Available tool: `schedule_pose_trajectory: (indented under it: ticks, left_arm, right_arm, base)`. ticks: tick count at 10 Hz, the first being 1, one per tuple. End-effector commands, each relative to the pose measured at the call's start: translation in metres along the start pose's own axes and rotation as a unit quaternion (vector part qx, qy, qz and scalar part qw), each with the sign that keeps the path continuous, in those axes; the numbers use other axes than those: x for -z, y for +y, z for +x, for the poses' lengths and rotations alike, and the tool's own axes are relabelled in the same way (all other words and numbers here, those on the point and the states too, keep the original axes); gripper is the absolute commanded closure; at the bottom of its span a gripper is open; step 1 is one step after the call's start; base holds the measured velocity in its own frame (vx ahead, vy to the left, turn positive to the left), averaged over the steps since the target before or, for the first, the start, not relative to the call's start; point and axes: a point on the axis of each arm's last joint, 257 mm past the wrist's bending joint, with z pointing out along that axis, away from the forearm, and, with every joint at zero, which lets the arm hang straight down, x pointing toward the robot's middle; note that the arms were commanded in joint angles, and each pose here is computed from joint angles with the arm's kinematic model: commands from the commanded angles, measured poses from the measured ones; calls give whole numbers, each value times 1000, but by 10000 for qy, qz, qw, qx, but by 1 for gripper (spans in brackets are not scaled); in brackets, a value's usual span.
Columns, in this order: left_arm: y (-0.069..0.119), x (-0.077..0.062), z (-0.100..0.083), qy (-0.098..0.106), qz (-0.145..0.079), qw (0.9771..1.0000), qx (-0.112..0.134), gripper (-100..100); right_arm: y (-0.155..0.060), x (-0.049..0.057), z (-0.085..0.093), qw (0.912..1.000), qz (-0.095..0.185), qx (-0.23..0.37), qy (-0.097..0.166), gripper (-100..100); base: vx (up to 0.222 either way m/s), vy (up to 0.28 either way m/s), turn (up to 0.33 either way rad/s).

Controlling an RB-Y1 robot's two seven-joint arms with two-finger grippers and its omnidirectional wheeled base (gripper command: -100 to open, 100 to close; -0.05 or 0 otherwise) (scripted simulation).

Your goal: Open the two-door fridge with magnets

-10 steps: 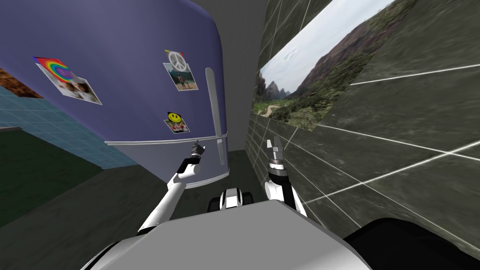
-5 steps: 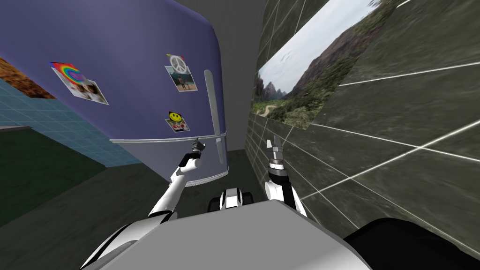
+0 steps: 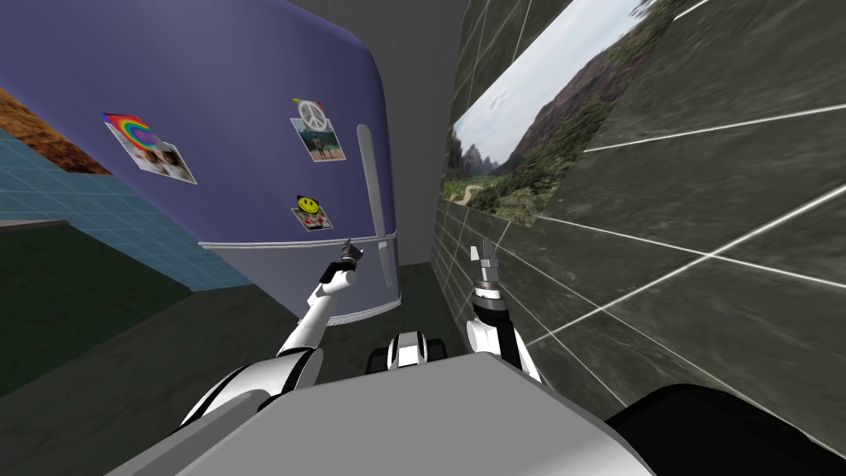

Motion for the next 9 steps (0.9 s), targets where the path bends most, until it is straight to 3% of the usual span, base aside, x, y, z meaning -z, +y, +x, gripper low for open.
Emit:
schedule_pose_trajectory:
  ticks: [1, 6, 9]
  left_arm:
    - [-4, -15, 8, -40, -87, 9998, 162, -100]
    - [-10, -41, 27, -78, -270, 9985, 465, -100]
    - [-16, -61, 48, -61, -437, 9964, 722, -100]
  right_arm:
    - [0, 0, 0, 10000, 0, 0, 0, 0]
    - [0, 0, 0, 10000, 0, 0, 0, 0]
    - [0, 0, 0, 10000, 0, 0, 0, 0]
  base:
    - [-54, -64, 1]
    - [-35, -63, 12]
    - [-51, -78, 16]
